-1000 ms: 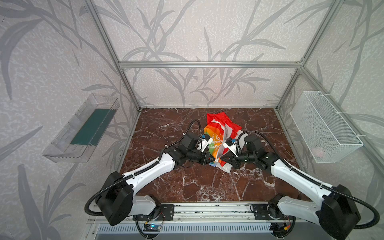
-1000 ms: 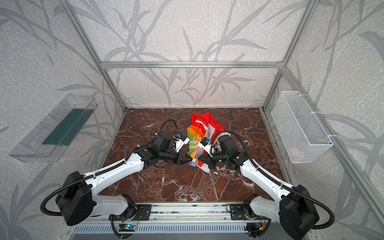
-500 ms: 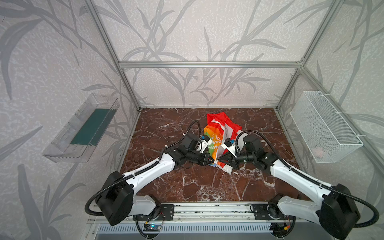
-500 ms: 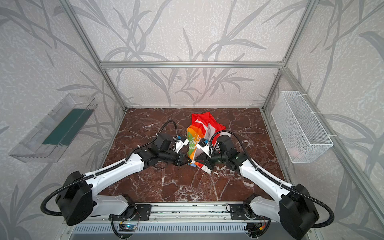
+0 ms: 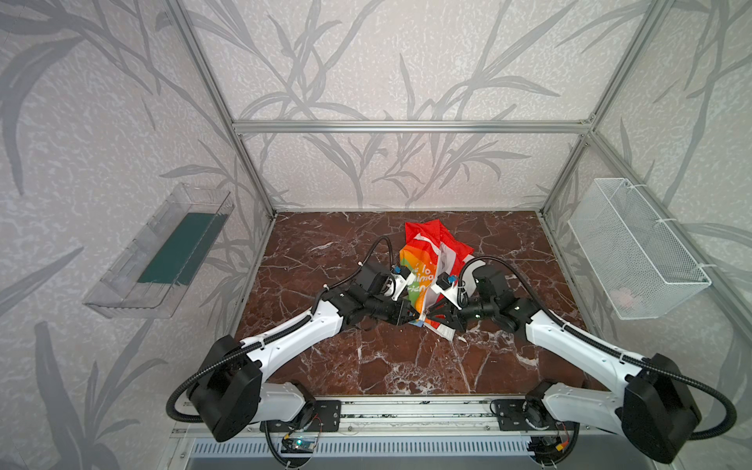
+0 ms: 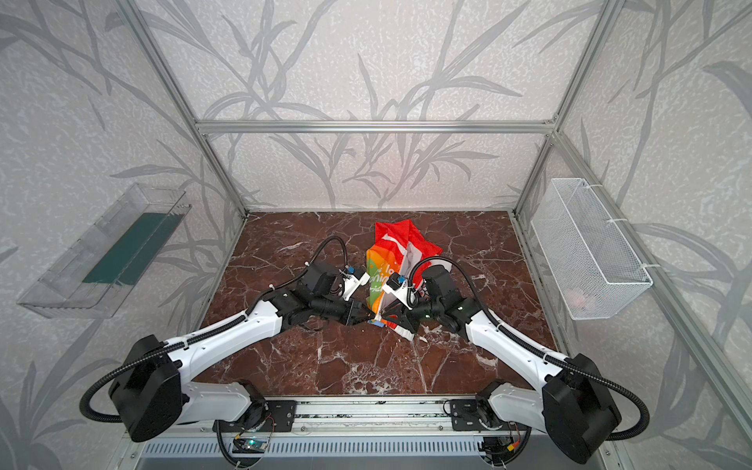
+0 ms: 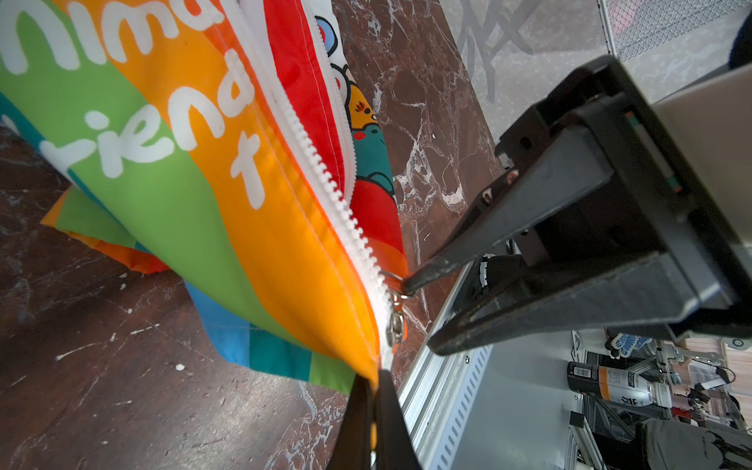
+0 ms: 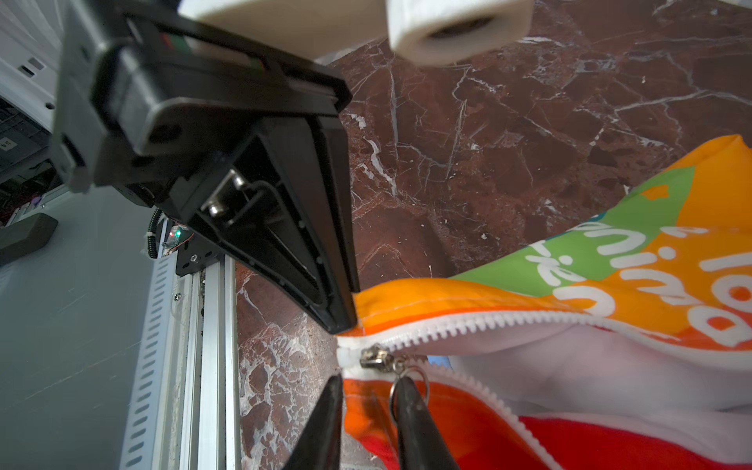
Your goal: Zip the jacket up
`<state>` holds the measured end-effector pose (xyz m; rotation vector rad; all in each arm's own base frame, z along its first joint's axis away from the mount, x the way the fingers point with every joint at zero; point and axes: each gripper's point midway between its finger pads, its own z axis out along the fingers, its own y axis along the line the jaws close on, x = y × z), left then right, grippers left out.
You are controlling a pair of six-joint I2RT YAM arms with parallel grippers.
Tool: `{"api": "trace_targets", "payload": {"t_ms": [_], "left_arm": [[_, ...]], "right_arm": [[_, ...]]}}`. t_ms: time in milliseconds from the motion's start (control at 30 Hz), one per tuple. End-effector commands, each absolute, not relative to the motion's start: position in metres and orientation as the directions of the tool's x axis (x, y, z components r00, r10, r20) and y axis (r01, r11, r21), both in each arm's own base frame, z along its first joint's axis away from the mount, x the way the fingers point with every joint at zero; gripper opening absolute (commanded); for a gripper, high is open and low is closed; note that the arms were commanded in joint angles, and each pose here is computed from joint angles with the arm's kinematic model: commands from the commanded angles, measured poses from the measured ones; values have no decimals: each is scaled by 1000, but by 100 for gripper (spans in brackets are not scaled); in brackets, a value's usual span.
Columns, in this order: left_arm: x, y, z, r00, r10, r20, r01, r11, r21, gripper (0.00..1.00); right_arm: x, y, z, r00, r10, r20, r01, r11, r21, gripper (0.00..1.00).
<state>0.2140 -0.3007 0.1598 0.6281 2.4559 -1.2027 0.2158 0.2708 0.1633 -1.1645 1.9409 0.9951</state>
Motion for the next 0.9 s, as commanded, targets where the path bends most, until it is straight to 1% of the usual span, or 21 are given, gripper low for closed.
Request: {"api": "trace_targets", "payload": {"t_ms": [0,100,267,367,467,633,667,700,733,867], "left_arm": [[209,-296,160,-847,242,-474,522,552,-650,0],[208,-295,161,-846,241,-476,522,554,-648,0],[207,-294,161,-849,233,-473,517,552,-655,0],[206,-293,160,-850,231,-473,515,553,-655,0],[207,-293,161,-849,230,-475,516,553,-654,0],[207,-294,159,-850,231,-473,515,553,-655,0],[207,-294,159,-851,231,-472,514,554,-655,0],[207,-294,160,-850,230,-473,514,554,-655,0],[207,-294,160,-850,231,-473,514,553,-655,0],[206,-293,159,-851,232,-471,512,558,-653,0]], "right_arm": [[224,276,173,-361,-399,-843,-917,318,242,22],[229,276,173,-361,-405,-840,-914,334,232,13],[231,278,171,-362,-419,-833,-916,324,235,14],[231,280,170,-364,-419,-832,-917,316,242,10],[230,281,169,-363,-425,-829,-919,307,246,14],[227,281,168,-369,-428,-825,-920,297,257,14],[227,281,168,-369,-430,-824,-920,296,258,12],[227,281,167,-371,-429,-824,-919,296,259,8],[227,280,167,-369,-430,-824,-920,298,257,1],[230,278,170,-354,-432,-829,-921,317,228,0]]}}
